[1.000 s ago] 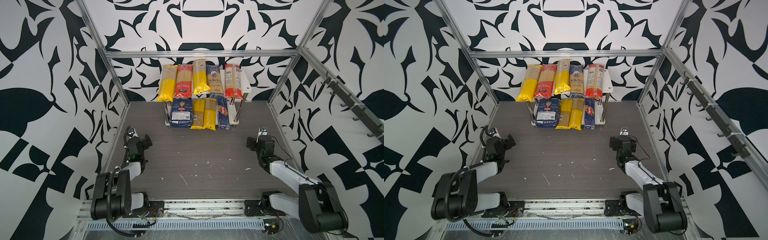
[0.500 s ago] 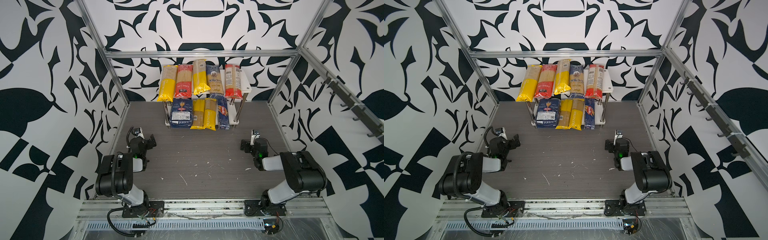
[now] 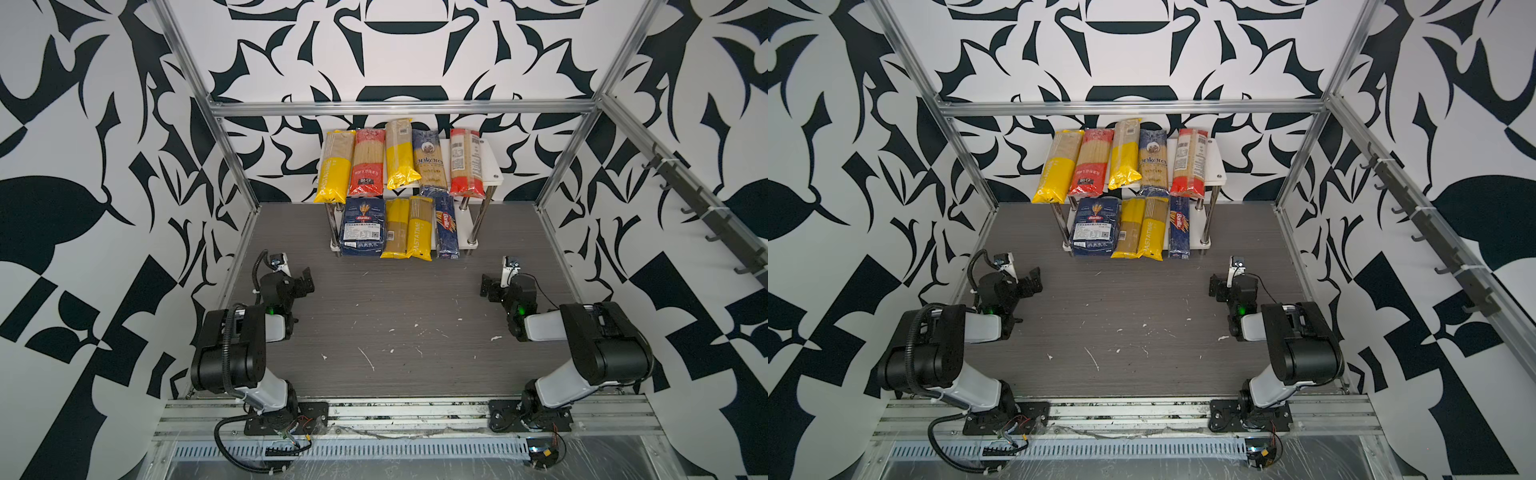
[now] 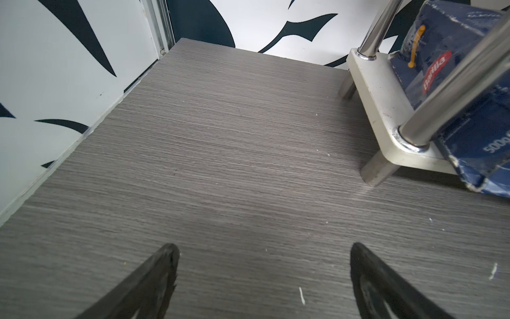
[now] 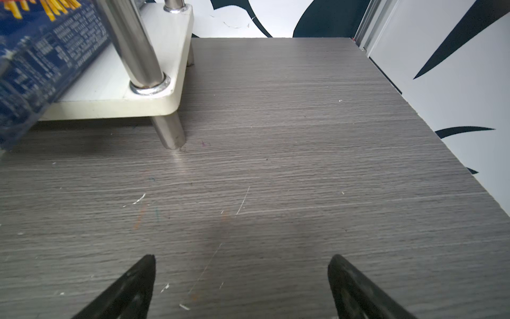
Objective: Arrange pasta packages on shelves
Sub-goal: Reset both arms
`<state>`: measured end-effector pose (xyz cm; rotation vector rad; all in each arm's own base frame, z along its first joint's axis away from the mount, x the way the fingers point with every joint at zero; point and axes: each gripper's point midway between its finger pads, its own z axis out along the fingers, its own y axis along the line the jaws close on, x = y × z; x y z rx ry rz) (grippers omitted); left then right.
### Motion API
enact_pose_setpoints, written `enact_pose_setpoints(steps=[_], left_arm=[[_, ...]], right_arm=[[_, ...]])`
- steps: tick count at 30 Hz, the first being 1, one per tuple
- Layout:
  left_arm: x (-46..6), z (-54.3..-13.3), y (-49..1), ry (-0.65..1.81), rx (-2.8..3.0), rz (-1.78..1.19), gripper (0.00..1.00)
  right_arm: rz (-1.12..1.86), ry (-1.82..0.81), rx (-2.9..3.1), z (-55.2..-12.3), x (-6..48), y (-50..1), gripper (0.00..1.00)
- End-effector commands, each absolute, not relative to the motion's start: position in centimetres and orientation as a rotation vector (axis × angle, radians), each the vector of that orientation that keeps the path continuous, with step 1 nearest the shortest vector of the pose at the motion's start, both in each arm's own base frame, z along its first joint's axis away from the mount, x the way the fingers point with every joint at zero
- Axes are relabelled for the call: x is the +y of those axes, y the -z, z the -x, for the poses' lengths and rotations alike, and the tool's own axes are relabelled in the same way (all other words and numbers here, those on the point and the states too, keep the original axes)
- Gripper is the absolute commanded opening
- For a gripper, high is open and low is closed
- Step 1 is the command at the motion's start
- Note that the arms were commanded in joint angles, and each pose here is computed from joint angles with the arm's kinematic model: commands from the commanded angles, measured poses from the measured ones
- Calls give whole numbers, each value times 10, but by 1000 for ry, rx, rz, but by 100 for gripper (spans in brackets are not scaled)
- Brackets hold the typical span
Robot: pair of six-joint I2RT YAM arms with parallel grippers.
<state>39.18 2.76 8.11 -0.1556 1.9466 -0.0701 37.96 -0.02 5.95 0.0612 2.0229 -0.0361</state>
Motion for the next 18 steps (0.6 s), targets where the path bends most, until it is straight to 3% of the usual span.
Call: enact_pose_setpoints(steps=[1,18], left_arm=[[28,-396,-89,74,1918,145,99],[29,-396,-89,67,1916,153,99]], right_arm=[[-52,34,1950,-385,0,-79,100],[-52,33,1953,-385,0,-78,100]])
